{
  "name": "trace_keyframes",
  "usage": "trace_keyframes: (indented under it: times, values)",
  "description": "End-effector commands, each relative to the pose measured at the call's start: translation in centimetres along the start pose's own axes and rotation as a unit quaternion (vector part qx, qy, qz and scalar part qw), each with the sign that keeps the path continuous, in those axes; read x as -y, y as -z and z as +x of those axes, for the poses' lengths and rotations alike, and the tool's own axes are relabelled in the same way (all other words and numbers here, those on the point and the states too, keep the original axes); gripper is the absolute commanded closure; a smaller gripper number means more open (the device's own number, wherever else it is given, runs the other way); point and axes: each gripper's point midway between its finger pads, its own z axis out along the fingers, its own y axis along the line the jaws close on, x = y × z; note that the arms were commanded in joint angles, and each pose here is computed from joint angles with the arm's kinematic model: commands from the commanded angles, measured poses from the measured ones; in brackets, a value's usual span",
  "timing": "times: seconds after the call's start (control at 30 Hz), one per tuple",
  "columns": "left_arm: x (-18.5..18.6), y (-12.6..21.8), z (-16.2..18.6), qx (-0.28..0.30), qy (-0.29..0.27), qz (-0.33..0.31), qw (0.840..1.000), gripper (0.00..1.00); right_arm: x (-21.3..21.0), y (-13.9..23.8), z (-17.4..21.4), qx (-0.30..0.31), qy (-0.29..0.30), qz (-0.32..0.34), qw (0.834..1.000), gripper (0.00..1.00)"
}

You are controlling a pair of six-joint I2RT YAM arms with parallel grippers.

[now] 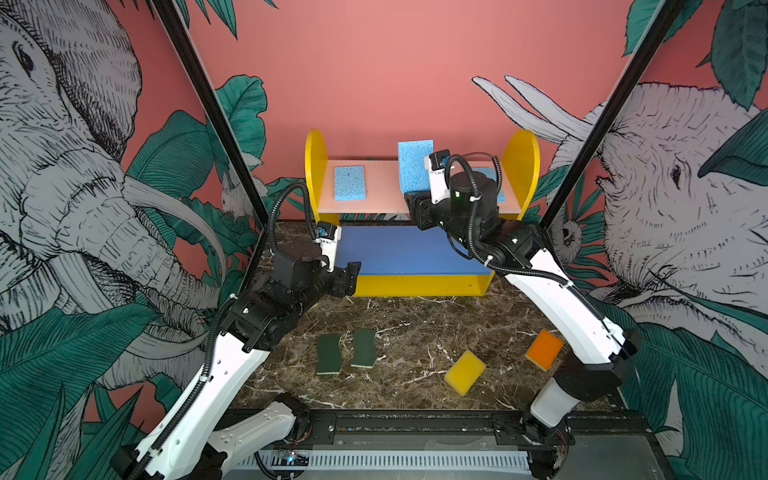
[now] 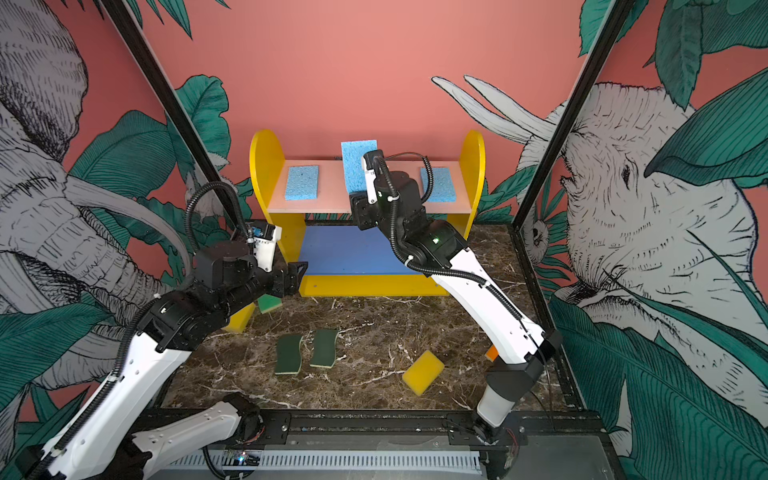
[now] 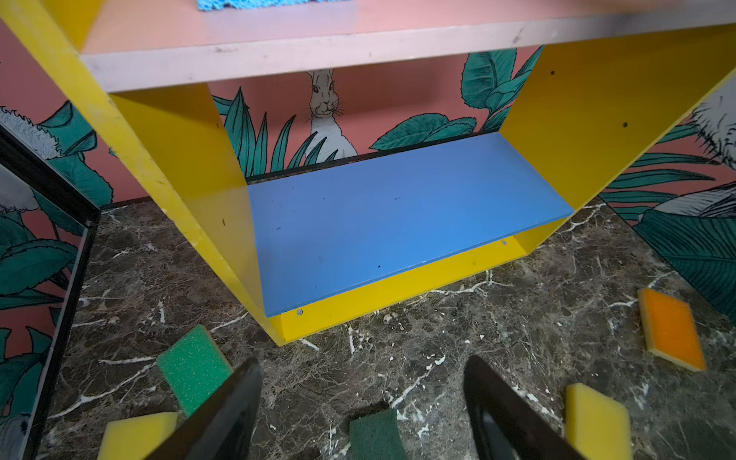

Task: Place and organize the cleaning sponges onto the shelf
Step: 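Lower the light-blue sponge onto the pink top shelf between the others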

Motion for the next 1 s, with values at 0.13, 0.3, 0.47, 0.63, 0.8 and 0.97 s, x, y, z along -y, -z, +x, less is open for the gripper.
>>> trace_keyframes:
  times: [0.13,0.3,0.47,0.63,0.8,0.97]
  values:
    - [-0.6,1.0,-0.3,0.018,-0.021,-0.01,1.0,0.19,0.7,-0.7,-2.0,0.027,-0.02,0.011,0.999,0.34]
    - [-0.7,0.7,-0.2,0.017,-0.021,-0.016,1.0,0.19,1.6,-1.5,-1.7,0.022,-0.03,0.024,0.999,0.34]
    - [-0.9,0.3,-0.2,0.013,-0.022,-0.023,0.999,0.19,2.2,-2.1,-1.3,0.018,-0.034,0.035,0.999,0.33]
    - [-0.8,0.1,-0.6,0.015,-0.022,-0.021,0.999,0.19,2.1,-2.7,-0.5,0.007,-0.04,0.032,0.999,0.31]
    - [-0.7,-0.4,-0.7,0.013,-0.022,-0.022,0.999,0.19,2.3,-2.8,0.0,-0.001,-0.045,0.037,0.998,0.29]
    - [-0.8,-0.6,-0.5,0.009,-0.022,-0.024,0.999,0.18,2.4,-2.8,0.4,-0.007,-0.046,0.041,0.998,0.28]
